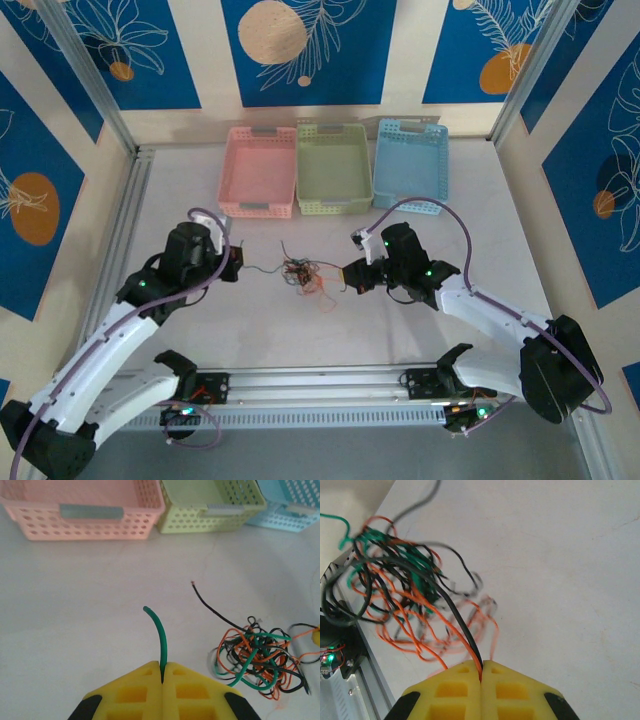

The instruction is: Untangle the cables

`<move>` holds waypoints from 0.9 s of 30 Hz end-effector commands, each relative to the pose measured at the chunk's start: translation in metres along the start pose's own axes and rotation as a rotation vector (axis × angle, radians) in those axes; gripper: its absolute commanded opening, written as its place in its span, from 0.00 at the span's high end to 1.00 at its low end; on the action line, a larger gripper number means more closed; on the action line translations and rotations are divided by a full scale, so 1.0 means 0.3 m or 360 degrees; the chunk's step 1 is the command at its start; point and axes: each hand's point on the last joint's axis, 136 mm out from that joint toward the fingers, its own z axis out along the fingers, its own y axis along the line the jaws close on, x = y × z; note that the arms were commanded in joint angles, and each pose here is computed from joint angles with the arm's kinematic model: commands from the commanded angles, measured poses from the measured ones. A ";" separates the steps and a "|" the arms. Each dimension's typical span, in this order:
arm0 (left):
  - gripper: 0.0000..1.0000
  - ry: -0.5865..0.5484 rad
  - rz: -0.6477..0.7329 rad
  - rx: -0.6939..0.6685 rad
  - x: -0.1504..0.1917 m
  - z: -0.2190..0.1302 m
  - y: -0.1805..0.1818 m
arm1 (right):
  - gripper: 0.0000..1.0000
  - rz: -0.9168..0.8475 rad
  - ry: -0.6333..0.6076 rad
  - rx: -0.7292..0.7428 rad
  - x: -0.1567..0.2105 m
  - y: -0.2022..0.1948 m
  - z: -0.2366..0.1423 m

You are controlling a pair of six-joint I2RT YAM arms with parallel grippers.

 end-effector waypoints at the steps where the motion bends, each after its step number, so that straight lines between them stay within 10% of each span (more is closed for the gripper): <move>1: 1.00 -0.0055 0.0068 -0.0176 -0.039 -0.077 0.071 | 1.00 0.0050 0.0030 0.0021 0.014 -0.018 0.001; 27: 1.00 -0.0093 0.0059 -0.0248 -0.044 -0.094 0.120 | 1.00 0.0057 0.0031 0.0025 0.012 -0.021 0.004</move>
